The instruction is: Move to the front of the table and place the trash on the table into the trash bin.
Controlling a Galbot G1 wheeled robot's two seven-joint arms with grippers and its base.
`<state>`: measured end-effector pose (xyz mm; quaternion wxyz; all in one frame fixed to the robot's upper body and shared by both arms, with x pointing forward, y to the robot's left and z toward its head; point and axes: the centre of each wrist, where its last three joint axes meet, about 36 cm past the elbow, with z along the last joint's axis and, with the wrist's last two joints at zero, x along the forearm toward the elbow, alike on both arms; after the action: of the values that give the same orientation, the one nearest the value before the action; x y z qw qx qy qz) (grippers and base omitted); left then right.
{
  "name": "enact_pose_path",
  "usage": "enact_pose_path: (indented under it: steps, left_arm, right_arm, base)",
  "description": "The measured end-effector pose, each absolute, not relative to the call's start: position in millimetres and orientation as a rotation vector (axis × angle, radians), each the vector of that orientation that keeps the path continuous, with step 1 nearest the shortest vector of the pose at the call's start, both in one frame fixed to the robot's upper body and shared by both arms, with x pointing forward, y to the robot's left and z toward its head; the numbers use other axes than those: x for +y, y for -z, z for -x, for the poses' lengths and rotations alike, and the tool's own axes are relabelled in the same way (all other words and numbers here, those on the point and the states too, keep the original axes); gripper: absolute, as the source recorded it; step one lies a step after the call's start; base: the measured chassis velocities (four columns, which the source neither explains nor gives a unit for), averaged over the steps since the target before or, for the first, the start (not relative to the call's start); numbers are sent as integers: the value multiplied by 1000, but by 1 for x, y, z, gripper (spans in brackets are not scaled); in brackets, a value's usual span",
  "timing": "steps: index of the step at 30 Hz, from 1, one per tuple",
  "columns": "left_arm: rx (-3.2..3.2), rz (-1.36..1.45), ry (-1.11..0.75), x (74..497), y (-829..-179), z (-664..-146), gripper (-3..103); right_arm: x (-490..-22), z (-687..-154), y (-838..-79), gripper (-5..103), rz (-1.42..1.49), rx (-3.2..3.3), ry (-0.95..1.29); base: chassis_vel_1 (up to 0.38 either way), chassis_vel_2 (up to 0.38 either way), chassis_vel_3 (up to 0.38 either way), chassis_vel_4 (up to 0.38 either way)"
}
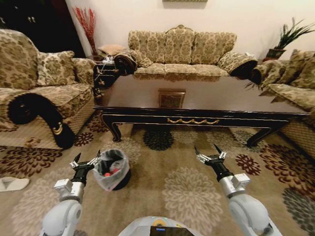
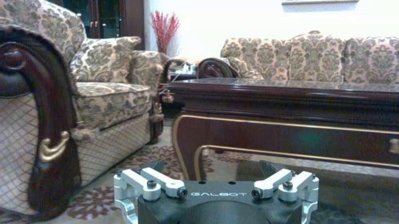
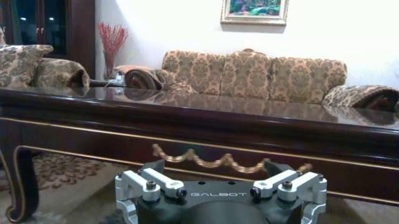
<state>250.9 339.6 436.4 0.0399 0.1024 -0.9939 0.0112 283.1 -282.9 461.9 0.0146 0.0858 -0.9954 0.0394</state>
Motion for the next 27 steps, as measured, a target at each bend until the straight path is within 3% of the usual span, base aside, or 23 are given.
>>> enact_pose_path:
  steps: [19,27]
  left_arm:
    - [-3063,-318,-63,315,-433,-240,100]
    - [-3107,-297,-102,305,-442,-238,100]
  right_arm:
    - [-285,-275,-450,100,-247,-3138,-126]
    - [-291,-273,-455,100,-130,-3144,-169]
  base:
    - [-351,-344,343,352]
    - [-128,-108,116,105]
